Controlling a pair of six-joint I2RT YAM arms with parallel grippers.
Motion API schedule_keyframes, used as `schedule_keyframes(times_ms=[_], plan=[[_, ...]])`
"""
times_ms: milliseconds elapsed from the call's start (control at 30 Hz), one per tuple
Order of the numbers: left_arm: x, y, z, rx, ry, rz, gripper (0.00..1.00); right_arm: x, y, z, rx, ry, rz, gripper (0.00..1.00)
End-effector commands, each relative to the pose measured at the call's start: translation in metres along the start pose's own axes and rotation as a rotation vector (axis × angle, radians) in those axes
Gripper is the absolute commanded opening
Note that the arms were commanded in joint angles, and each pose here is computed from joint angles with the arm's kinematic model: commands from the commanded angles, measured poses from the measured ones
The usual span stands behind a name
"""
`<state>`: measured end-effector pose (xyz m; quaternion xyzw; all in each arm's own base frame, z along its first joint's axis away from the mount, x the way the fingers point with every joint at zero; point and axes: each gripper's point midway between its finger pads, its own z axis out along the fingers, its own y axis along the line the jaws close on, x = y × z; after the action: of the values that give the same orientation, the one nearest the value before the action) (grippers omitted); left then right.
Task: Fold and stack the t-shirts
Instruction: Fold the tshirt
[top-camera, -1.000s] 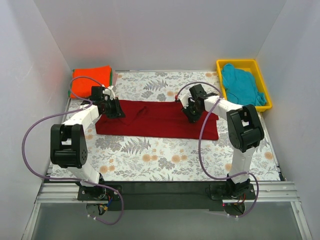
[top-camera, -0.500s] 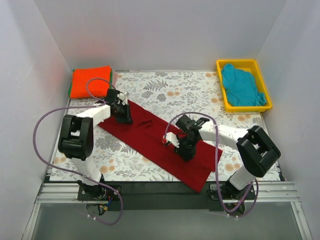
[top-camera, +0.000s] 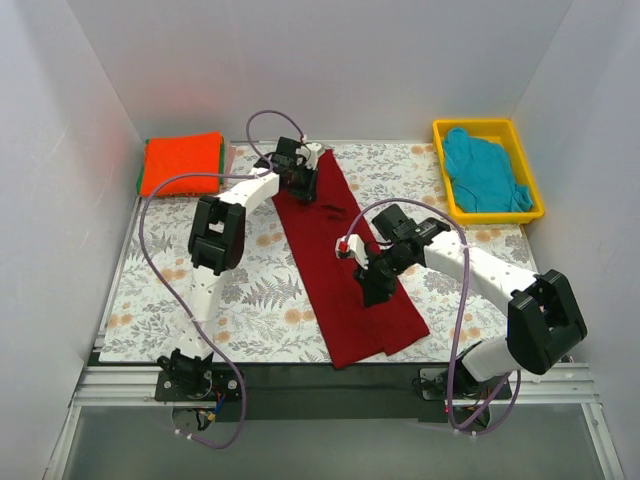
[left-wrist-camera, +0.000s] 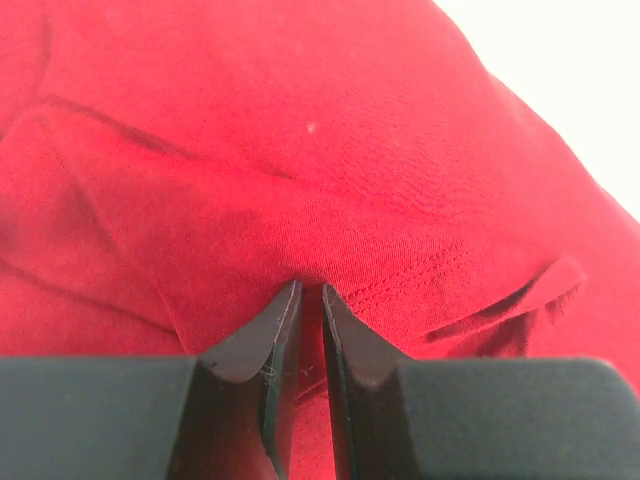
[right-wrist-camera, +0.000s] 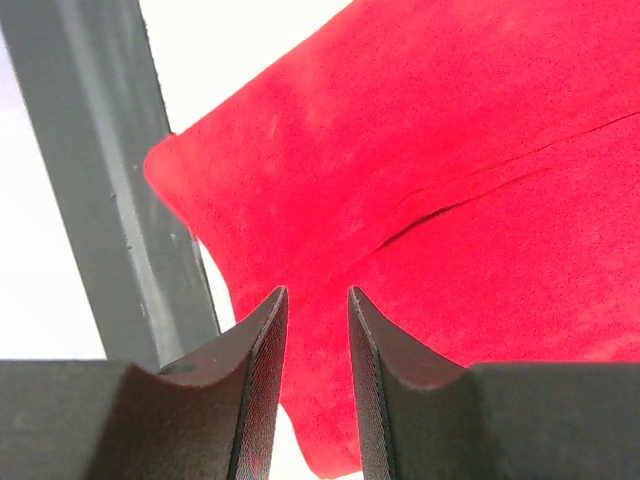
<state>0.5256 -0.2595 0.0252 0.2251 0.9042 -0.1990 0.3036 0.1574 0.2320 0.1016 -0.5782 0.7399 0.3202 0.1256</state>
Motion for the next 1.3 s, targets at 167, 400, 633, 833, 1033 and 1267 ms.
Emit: schedule_keyframes(times_ms=[167,400,633,833,1033,1267], plan=[[-0.113,-0.019,-0.059,0.036,-0.252,0.107,0.31,0.012,-0.017,0.012,0.027,0.002,0.046,0.37],[-0.075,-0.041,-0.116,0.063,-0.209,0.003,0.36,0.026,-0.025,0.050,-0.016,0.035,0.117,0.35],[-0.018,-0.046,-0.141,0.090,-0.131,-0.094,0.34,0.008,-0.007,0.098,-0.159,0.045,0.132,0.32],[0.006,-0.047,-0.143,0.107,-0.062,-0.141,0.34,-0.064,0.035,0.114,-0.339,-0.049,0.040,0.38],[0.030,-0.051,-0.138,0.139,-0.022,-0.184,0.33,-0.129,0.006,0.032,-0.325,-0.285,0.062,0.41],[0.045,-0.048,-0.113,0.178,0.014,-0.258,0.31,-0.128,-0.137,0.003,0.107,-0.341,0.239,0.37]])
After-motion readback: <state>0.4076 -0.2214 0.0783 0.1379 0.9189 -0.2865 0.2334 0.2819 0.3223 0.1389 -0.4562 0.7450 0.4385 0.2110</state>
